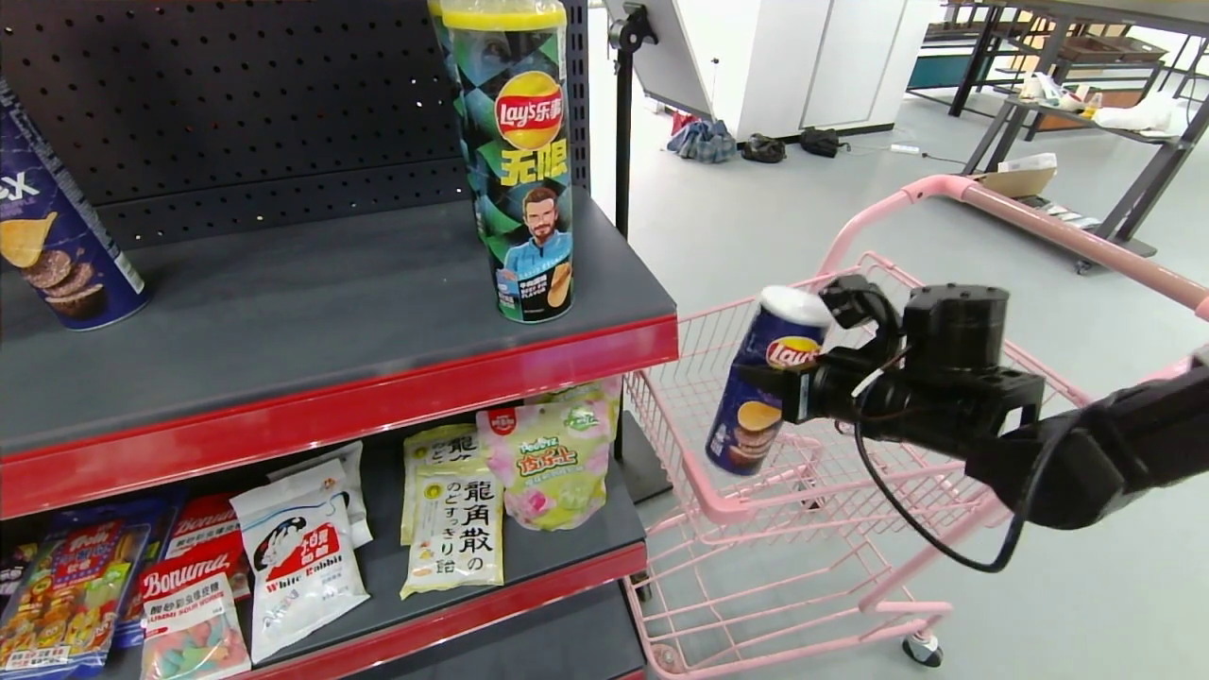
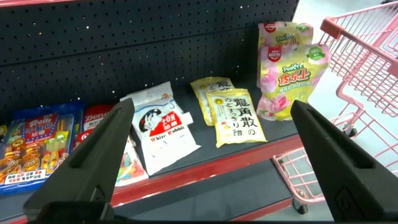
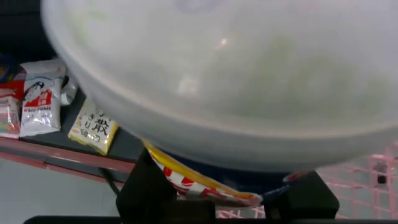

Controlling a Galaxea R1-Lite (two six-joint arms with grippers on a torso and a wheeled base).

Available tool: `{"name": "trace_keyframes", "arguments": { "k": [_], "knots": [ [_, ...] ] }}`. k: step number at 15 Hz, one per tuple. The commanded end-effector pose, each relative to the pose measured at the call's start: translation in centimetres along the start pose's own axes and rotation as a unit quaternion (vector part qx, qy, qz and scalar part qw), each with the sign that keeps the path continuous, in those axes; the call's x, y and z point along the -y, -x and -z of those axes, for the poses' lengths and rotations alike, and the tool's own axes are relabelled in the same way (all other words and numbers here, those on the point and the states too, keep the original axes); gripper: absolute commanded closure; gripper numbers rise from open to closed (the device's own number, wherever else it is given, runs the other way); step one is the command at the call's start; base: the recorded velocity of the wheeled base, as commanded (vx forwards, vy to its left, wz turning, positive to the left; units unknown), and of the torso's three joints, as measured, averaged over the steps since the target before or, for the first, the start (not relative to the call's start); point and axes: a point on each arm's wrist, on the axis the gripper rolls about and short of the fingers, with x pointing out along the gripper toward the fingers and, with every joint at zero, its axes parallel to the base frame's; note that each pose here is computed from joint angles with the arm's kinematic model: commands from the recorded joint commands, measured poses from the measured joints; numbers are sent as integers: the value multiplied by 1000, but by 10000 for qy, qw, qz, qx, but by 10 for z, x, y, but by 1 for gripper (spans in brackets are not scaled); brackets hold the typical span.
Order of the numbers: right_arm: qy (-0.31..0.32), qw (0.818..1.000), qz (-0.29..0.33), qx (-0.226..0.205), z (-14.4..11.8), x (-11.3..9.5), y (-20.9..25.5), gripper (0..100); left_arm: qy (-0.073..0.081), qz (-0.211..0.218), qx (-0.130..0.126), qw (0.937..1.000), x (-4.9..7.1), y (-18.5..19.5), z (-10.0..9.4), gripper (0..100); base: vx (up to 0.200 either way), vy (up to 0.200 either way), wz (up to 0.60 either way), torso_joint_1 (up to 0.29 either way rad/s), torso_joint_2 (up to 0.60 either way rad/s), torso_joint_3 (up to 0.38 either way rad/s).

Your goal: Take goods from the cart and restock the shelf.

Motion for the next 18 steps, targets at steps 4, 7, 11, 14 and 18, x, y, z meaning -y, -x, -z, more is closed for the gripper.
{"name": "trace_keyframes", "arguments": {
  "k": [4, 7, 11, 14, 18],
  "knots": [
    [421, 9855, 1347, 946, -89, -36, 160, 100, 1, 0, -6, 10000, 0, 0, 0, 0, 0, 0, 0, 0, 0, 0],
    [414, 9874, 1442, 508, -40, -57, 254, 100, 1, 0, -6, 10000, 0, 0, 0, 0, 0, 0, 0, 0, 0, 0],
    [352, 9812, 1866, 350, 9, -72, 326, 100, 1, 0, -6, 10000, 0, 0, 0, 0, 0, 0, 0, 0, 0, 0],
    [329, 9782, 2012, 406, 17, -76, 338, 100, 1, 0, -6, 10000, 0, 0, 0, 0, 0, 0, 0, 0, 0, 0],
    [329, 9779, 2019, 421, 19, -76, 339, 100, 1, 0, -6, 10000, 0, 0, 0, 0, 0, 0, 0, 110, -367, -251]
  ]
}}
